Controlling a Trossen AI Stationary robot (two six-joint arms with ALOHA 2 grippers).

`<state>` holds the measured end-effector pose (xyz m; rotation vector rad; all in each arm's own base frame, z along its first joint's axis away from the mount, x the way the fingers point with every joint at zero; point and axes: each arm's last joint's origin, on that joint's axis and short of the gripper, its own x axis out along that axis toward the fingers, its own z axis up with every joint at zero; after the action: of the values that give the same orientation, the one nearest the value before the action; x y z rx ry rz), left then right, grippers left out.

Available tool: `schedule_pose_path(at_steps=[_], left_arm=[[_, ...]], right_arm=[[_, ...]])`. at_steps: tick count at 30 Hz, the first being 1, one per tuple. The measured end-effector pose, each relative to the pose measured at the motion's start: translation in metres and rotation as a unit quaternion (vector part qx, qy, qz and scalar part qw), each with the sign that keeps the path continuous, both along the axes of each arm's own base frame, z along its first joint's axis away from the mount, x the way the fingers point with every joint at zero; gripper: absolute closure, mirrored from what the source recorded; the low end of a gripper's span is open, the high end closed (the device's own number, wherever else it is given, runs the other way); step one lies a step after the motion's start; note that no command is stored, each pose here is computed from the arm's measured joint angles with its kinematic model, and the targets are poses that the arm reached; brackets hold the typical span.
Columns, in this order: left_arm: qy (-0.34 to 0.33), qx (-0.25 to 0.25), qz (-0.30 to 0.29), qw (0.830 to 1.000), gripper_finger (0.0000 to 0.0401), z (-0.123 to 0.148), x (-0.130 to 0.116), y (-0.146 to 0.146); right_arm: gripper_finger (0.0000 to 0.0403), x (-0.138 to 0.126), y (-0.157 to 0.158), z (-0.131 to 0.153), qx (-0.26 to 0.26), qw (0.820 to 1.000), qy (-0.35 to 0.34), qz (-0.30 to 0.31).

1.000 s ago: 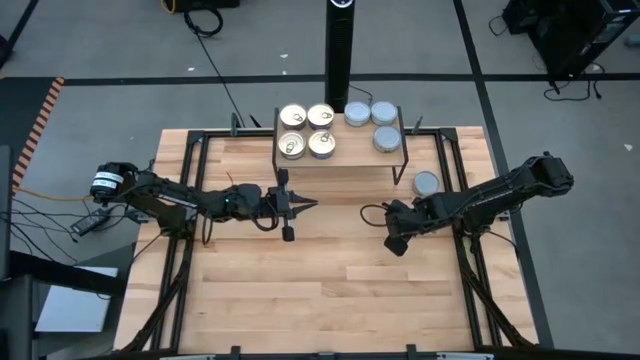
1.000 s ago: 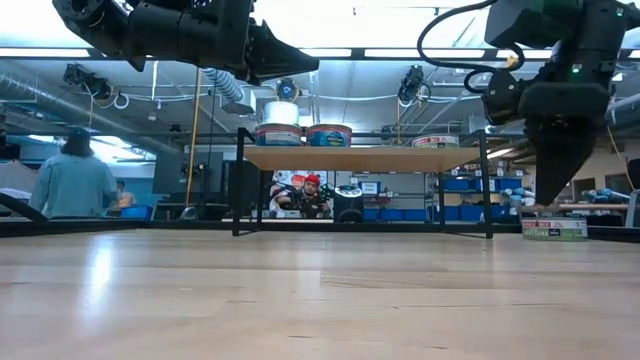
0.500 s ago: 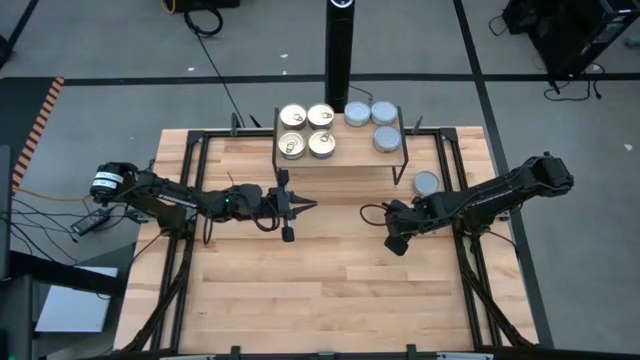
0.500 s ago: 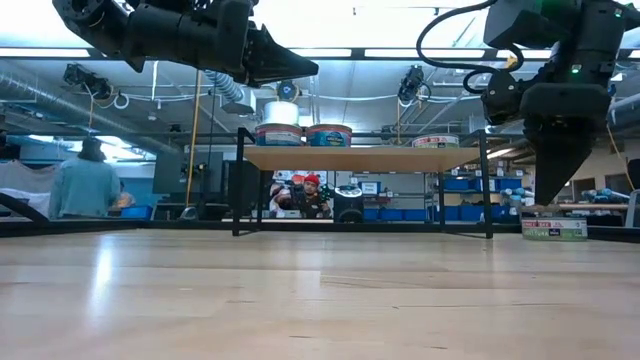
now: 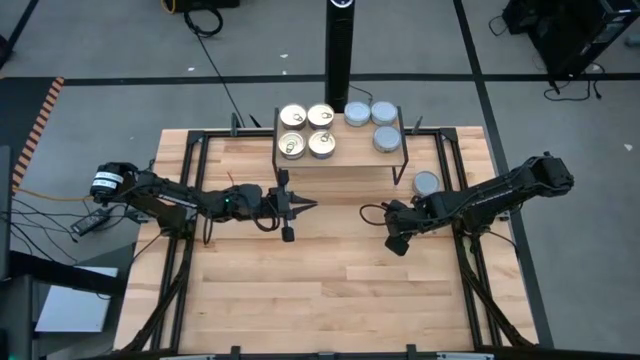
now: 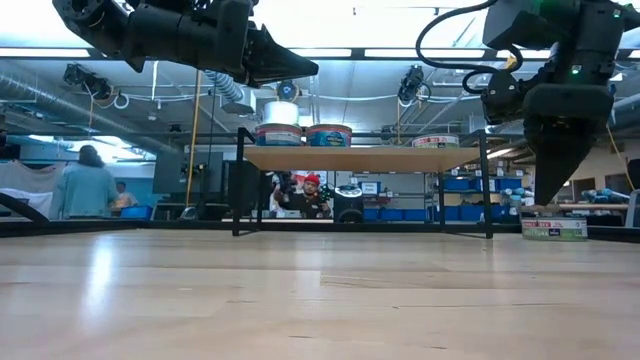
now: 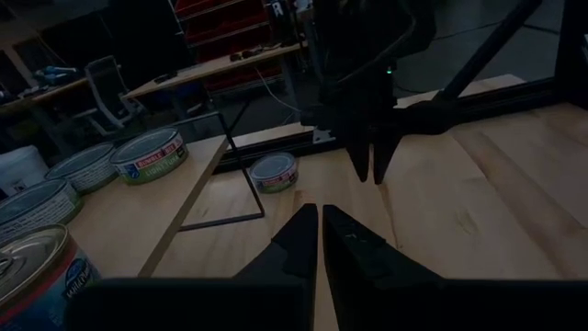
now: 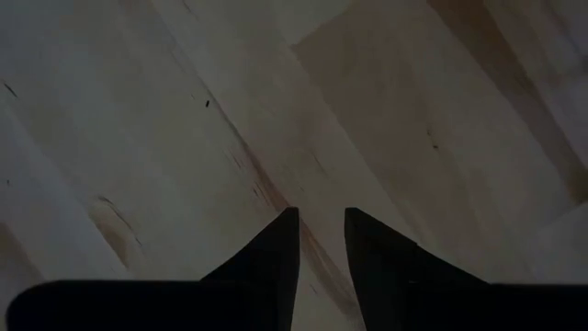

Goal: Stack canned seafood by type on shelf
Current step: Put the green tuna can on the shelf aligned with the other green tuna can

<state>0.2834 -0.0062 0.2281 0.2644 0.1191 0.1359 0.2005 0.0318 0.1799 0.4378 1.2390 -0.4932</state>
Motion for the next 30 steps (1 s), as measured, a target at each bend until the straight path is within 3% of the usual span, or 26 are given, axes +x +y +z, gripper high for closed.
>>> schedule_pose_path(at_steps=[16,30], left_arm=[[0.0,0.0,0.0,1.0,0.0376,0.0,0.0,0.0],[0.001,-0.01,0.001,1.0,0.0376,-0.001,0.0,0.0]], right_arm=[[0.03,0.003,0.01,0.012,0.011,0.999,0.002,0.041],[0.0363,-0.023,0.004,0.026,-0.064,0.988,0.139,-0.014]])
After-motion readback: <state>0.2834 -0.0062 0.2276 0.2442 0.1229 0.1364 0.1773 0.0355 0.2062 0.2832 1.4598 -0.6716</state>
